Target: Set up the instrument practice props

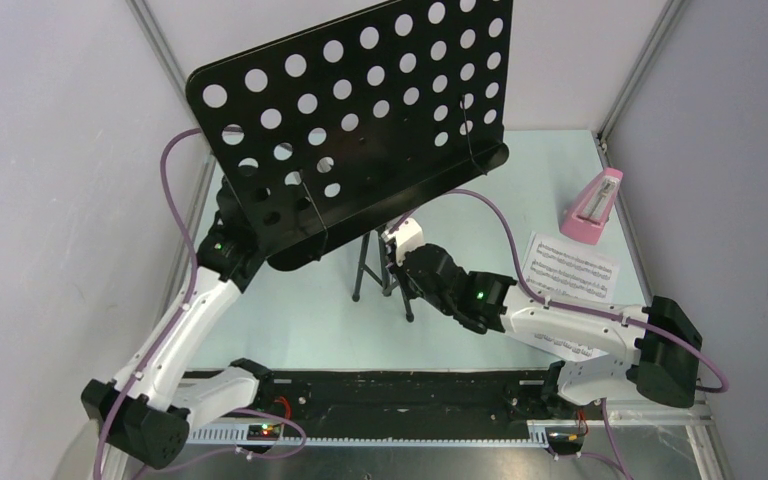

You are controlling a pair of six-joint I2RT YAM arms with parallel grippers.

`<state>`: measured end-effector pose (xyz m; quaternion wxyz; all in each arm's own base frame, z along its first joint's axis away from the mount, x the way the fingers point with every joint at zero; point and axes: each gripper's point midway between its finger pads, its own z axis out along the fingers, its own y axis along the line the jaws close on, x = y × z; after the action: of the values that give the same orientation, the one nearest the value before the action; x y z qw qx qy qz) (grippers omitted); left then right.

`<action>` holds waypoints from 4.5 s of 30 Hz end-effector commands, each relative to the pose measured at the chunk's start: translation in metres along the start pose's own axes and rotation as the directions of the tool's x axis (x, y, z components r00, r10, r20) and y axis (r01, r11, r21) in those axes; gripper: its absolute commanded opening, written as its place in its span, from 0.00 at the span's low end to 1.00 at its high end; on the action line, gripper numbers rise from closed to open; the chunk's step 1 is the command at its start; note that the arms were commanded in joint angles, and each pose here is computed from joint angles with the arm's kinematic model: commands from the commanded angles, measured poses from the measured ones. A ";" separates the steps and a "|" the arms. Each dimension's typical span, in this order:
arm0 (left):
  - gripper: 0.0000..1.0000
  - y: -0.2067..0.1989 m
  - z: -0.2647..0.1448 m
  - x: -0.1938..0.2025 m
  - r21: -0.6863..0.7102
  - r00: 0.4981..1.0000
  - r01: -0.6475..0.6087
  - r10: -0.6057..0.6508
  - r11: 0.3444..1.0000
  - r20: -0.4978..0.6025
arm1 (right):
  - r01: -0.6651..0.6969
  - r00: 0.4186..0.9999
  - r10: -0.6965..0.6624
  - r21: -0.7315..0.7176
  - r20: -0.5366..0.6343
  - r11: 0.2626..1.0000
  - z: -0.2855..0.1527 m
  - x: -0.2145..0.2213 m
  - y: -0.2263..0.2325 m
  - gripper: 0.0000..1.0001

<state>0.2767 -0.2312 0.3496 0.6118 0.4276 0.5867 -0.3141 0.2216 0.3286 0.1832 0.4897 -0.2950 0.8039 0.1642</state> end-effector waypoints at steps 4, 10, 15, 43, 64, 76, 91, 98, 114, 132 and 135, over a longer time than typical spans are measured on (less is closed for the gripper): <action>1.00 0.006 -0.023 0.008 -0.109 0.999 0.035 -0.035 0.993 0.003 | 0.150 0.939 -0.140 0.008 -0.314 0.989 -0.006 0.092 -0.015 0.00; 1.00 -0.018 -0.026 0.059 -0.048 0.986 0.155 -0.158 0.987 -0.055 | 0.161 0.937 -0.152 0.001 -0.314 0.987 -0.006 0.092 -0.015 0.00; 0.92 -0.034 -0.019 0.088 0.028 0.976 0.208 -0.206 0.978 -0.073 | 0.157 0.939 -0.150 -0.001 -0.310 0.988 -0.005 0.091 -0.014 0.00; 0.17 -0.024 0.003 0.142 -0.038 0.977 0.146 -0.151 0.988 -0.150 | 0.171 0.932 -0.155 0.019 -0.327 0.985 -0.001 0.098 -0.016 0.00; 0.00 0.025 -0.026 0.142 -0.162 0.958 -0.021 -0.027 0.986 -0.286 | 0.193 0.904 -0.164 0.034 -0.395 0.981 -0.019 0.116 -0.024 0.00; 0.00 0.053 -0.059 0.148 -0.256 0.948 -0.027 -0.057 0.966 -0.315 | 0.174 0.912 -0.157 0.010 -0.380 0.985 -0.020 0.106 -0.018 0.00; 0.00 0.102 -0.096 0.141 -0.373 0.919 -0.151 -0.009 0.915 -0.395 | 0.152 0.909 -0.147 -0.018 -0.389 0.988 -0.021 0.103 -0.012 0.00; 0.00 0.107 -0.104 0.145 -0.386 0.900 -0.212 0.026 0.898 -0.434 | 0.161 0.881 -0.158 -0.031 -0.446 0.986 -0.016 0.128 -0.009 0.00; 0.00 0.149 -0.110 0.137 -0.456 0.876 -0.349 0.111 0.819 -0.470 | 0.188 0.854 -0.183 -0.041 -0.487 0.981 -0.014 0.152 -0.004 0.00; 0.00 0.170 -0.105 0.146 -0.456 0.869 -0.365 0.121 0.811 -0.480 | 0.205 0.839 -0.203 -0.052 -0.506 0.977 -0.010 0.161 -0.001 0.00; 0.00 0.171 -0.104 0.148 -0.452 0.868 -0.363 0.120 0.814 -0.482 | 0.214 0.836 -0.211 -0.053 -0.507 0.975 -0.009 0.162 -0.002 0.00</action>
<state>0.3137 -0.1429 0.1728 0.5040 0.4826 0.6907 -0.1896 0.2224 0.3686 0.1601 0.4804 -0.2804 0.8073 0.1972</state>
